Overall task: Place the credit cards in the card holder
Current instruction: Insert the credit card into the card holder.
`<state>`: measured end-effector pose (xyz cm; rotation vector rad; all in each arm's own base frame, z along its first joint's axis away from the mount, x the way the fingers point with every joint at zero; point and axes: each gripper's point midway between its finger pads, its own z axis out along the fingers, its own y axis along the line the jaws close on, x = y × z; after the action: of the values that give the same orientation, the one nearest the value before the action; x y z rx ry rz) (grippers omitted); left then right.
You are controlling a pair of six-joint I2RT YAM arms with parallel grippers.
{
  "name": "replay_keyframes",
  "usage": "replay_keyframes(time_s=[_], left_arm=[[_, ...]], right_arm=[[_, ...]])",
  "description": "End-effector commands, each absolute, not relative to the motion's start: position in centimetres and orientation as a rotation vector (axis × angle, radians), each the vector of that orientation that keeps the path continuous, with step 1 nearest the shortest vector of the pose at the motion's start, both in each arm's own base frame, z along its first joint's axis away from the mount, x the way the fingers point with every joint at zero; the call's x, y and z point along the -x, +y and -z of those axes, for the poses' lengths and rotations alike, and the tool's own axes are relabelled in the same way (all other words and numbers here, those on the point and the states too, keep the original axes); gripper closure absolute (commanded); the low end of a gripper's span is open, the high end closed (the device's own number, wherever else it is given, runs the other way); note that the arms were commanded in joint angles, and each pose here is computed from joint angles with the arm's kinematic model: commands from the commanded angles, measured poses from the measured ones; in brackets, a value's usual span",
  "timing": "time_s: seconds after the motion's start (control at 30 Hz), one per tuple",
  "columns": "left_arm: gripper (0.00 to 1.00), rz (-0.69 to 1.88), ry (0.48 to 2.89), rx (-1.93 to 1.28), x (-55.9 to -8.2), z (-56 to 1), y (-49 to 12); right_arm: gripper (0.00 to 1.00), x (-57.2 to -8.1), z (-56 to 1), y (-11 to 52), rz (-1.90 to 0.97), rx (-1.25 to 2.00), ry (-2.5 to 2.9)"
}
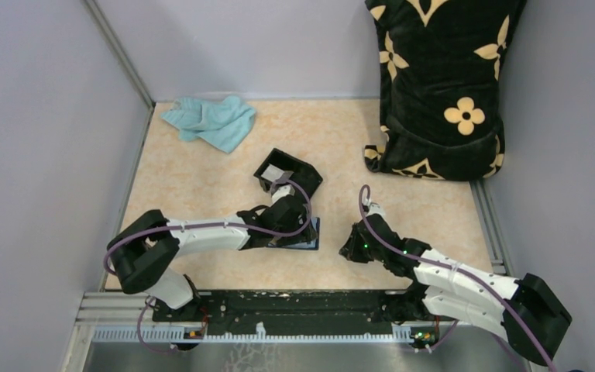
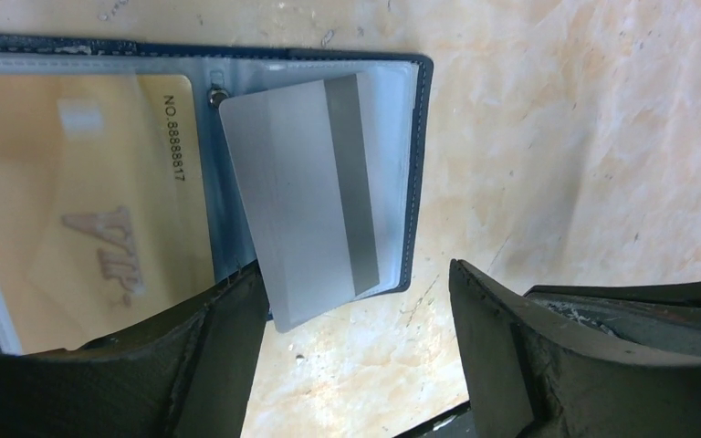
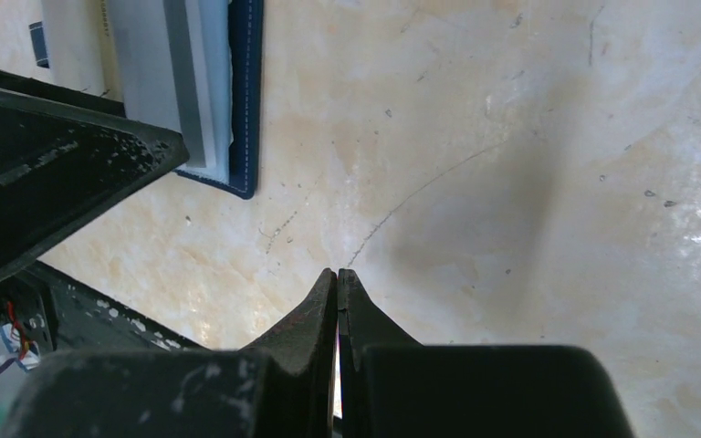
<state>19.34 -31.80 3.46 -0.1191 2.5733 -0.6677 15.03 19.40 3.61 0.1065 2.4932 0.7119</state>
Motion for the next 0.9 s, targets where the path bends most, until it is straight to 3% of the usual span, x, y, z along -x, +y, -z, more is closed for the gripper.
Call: replay_keyframes(time_s=[0.0,0.3,0.63,0.87], left_arm=[[0.20,0.380,2.769,-0.011,-15.7,0.2,-27.1],[0.21,0.268,2.728,0.022,-16.3,-1.0,-25.3],[0.22,0.649,2.454,0.031,-18.0,-7.8,-28.5],[0.27,0.634,2.351,0.080,-19.1,-10.1,-27.1]], right_arm=[[1.00,-16.5,-6.8,21.5,-0.816,-0.058,2.387],[1.00,-17.0,-7.3,22.3,-0.842,-0.031,2.366],[1.00,-17.6,-8.1,22.9,-0.839,-0.007,2.352],[1.00,-18.3,-8.6,24.0,-0.862,0.015,2.337]])
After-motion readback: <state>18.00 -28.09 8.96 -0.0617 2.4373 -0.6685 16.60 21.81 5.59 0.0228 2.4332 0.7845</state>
